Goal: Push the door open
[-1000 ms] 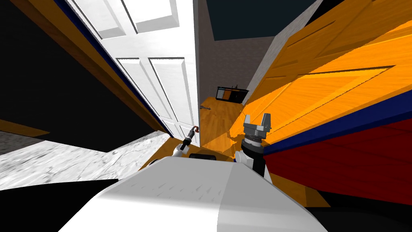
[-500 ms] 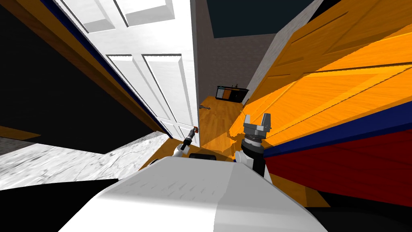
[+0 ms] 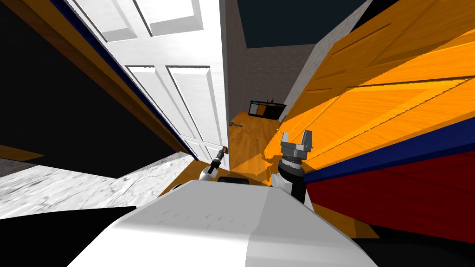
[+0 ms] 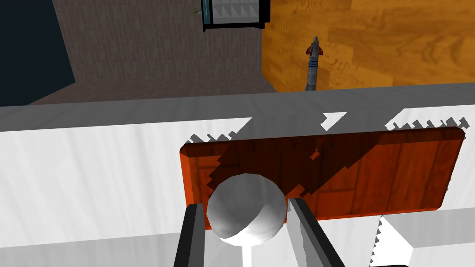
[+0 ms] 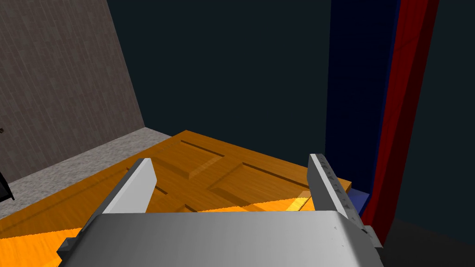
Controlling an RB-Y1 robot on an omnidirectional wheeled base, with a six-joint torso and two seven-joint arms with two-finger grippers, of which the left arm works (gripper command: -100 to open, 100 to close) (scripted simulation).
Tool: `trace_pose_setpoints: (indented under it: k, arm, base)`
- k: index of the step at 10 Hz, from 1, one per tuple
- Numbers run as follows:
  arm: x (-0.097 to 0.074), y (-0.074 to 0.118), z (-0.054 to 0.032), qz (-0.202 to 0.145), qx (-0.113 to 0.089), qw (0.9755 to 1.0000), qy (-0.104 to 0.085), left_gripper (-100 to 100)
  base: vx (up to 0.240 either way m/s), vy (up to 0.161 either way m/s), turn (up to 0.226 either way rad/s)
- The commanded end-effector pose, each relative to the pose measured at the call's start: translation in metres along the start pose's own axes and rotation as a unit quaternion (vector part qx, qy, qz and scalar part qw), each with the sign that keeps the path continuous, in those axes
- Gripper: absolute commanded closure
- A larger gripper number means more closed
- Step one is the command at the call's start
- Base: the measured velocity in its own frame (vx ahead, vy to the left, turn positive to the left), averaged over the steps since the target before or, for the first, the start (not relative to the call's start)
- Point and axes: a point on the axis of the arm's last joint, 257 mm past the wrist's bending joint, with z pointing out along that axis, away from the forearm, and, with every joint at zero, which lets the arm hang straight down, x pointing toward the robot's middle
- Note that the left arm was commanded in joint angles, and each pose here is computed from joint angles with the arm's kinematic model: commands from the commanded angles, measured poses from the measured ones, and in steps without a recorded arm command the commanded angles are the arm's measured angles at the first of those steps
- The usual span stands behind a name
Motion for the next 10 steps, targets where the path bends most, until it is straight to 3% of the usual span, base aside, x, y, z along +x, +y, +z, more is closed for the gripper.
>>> trace_pose_setpoints:
  k: [1, 3, 4, 9, 10]
  arm:
    - [-0.014, -0.007, 0.0036, 0.005, 0.008, 0.9999, -0.01, 100]
    - [-0.014, -0.007, 0.0036, 0.005, 0.008, 0.9999, -0.01, 100]
    - [-0.028, -0.007, 0.0019, 0.009, 0.007, 0.9997, -0.022, 100]
    - [-0.051, -0.008, -0.0014, 0.014, 0.007, 0.9989, -0.045, 100]
    - [-0.048, -0.008, -0.0004, 0.013, 0.008, 0.999, -0.042, -100]
  base:
    - [0.163, -0.06, 0.013]
    - [0.093, -0.023, -0.002]
    - [0.137, -0.052, 0.024]
    - [0.15, -0.057, 0.055]
    - [-0.057, -0.032, 0.054]
